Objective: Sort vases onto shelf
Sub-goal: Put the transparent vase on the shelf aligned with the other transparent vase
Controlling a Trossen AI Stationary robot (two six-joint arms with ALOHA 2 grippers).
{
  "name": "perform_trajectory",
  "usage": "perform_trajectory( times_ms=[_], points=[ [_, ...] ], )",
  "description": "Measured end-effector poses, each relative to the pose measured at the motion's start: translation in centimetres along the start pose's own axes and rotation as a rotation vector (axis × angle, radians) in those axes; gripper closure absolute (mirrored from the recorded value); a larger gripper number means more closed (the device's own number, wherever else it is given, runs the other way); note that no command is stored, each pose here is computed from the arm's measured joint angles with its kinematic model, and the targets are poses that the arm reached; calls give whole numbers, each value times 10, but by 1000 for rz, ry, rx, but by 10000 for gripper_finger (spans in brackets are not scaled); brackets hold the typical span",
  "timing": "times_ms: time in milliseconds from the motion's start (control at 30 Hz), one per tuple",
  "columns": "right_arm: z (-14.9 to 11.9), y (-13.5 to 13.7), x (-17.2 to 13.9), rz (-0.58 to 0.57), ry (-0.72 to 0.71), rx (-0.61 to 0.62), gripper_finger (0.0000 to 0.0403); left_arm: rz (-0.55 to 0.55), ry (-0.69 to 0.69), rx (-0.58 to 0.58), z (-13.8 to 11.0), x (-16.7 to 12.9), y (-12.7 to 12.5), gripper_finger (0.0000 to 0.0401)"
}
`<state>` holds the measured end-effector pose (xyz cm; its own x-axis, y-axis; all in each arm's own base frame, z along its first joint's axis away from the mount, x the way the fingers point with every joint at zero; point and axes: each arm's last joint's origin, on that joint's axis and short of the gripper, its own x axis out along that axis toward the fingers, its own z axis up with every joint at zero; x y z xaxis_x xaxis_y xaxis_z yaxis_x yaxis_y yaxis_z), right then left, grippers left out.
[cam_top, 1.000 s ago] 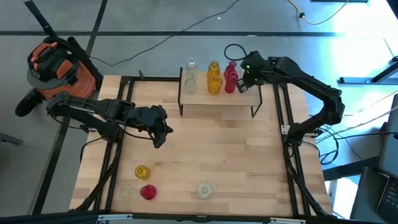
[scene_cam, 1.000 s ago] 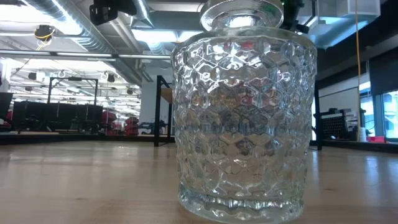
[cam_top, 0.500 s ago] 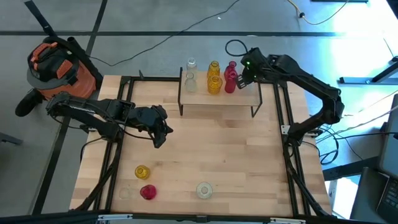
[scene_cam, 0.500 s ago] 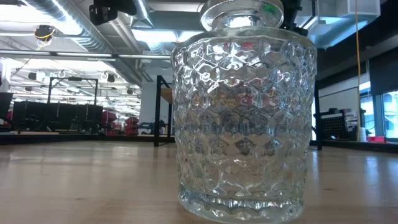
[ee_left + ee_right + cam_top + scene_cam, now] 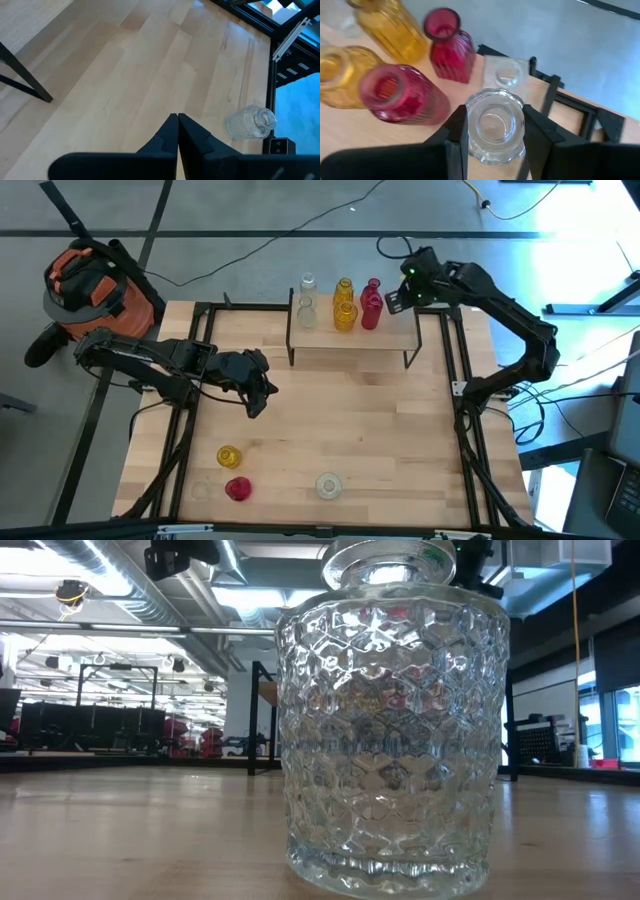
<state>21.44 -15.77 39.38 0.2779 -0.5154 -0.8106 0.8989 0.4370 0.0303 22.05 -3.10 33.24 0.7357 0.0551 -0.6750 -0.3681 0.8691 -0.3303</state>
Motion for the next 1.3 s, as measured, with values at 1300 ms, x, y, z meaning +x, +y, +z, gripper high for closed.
perform_trajectory(
  times_ms=[1300],
  points=[
    [-10,3,18,36,32,51,272,13,-8,7,0,0,0,401]
  ],
)
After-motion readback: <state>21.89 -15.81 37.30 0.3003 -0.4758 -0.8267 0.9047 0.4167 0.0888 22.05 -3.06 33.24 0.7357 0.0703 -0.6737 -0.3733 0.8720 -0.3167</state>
